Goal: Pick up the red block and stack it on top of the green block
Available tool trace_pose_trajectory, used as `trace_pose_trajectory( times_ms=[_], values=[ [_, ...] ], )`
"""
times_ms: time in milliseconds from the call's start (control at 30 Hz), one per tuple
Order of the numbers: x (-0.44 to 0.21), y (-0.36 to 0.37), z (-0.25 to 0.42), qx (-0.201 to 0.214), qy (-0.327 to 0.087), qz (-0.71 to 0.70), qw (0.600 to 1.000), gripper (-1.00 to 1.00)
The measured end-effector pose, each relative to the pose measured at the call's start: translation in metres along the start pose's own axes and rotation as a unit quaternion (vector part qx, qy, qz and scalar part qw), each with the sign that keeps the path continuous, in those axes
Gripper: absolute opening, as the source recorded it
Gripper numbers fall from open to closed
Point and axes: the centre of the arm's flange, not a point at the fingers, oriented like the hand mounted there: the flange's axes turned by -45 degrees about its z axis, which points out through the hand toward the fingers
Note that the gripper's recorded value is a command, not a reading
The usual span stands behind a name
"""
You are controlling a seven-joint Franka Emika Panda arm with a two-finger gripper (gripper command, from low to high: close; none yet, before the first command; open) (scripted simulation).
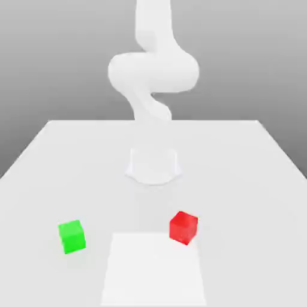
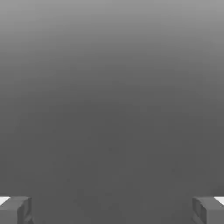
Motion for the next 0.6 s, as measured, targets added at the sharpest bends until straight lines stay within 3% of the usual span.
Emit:
trace_pose_trajectory(
  times_ms=[300, 600],
  values=[
    [-0.126, -0.032, 0.191, -0.024, -0.164, 0.114, 0.98, 0.0],
    [-0.337, -0.035, 0.307, -0.109, -0.322, 0.23, 0.912, 0.0]
  ],
)
